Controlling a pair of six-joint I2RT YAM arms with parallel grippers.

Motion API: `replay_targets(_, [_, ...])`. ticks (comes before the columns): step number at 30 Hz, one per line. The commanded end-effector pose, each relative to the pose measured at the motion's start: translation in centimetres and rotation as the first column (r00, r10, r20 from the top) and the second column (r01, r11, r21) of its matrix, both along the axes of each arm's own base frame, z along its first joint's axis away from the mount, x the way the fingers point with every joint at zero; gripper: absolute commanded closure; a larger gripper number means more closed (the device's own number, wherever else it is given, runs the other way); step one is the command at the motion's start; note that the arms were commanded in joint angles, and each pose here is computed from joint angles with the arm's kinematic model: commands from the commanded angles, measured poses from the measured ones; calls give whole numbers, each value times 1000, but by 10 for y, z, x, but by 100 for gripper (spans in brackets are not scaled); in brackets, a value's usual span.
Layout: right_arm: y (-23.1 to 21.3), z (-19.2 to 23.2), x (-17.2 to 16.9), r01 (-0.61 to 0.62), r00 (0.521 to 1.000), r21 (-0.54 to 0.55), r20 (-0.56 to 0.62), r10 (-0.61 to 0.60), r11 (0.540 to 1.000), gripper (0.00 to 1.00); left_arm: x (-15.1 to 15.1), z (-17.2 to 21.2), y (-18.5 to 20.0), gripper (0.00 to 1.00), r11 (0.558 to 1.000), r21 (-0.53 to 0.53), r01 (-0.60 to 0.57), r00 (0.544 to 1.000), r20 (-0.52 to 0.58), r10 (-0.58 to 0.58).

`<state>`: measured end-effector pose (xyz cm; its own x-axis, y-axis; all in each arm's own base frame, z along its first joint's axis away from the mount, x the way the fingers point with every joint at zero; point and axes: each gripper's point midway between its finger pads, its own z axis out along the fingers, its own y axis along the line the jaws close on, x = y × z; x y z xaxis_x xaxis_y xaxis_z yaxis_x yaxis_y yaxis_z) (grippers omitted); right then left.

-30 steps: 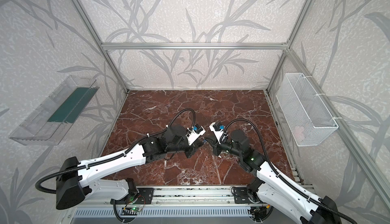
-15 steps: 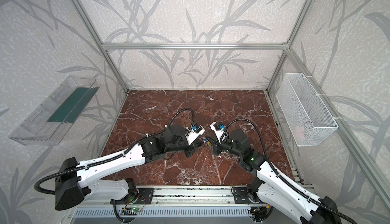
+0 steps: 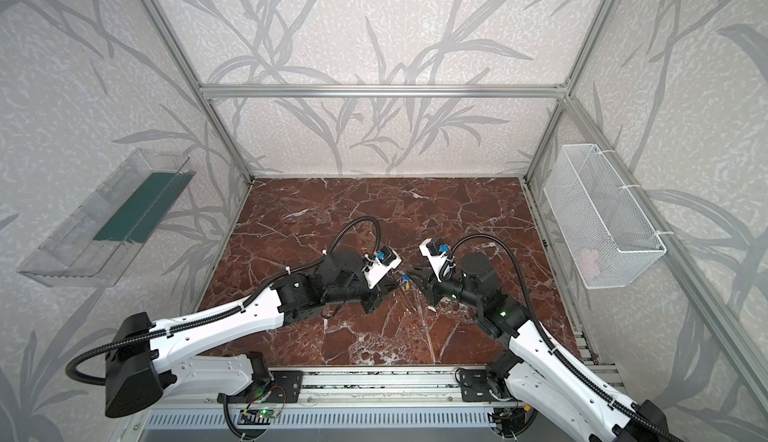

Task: Put the keys on the keyring

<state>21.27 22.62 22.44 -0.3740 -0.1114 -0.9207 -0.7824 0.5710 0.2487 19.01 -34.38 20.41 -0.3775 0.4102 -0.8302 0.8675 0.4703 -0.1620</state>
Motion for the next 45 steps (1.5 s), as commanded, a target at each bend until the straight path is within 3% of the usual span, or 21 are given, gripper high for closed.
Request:
replay_targets(1, [8, 13, -13, -95, 995, 27, 12, 94, 995, 69, -2, 19, -3, 100, 998, -68, 16, 999, 30, -14])
replay_targets(6, [13, 11, -18, -137, 991, 34, 2, 137, 990, 74, -4, 22, -3, 100, 996, -87, 28, 999, 35, -25])
replay_targets(19, [19, 9, -20, -175, 984, 41, -12, 175, 984, 75, -8, 28, -6, 100, 993, -104, 56, 998, 41, -52])
replay_targets(34, [20, 13, -20, -182, 983, 48, -6, 182, 982, 100, -10, 28, -7, 100, 992, -108, 70, 997, 37, -66])
replay_targets(45, [15, 11, -13, -130, 991, 40, -12, 131, 991, 100, -10, 28, -4, 100, 992, -109, 58, 998, 42, -54])
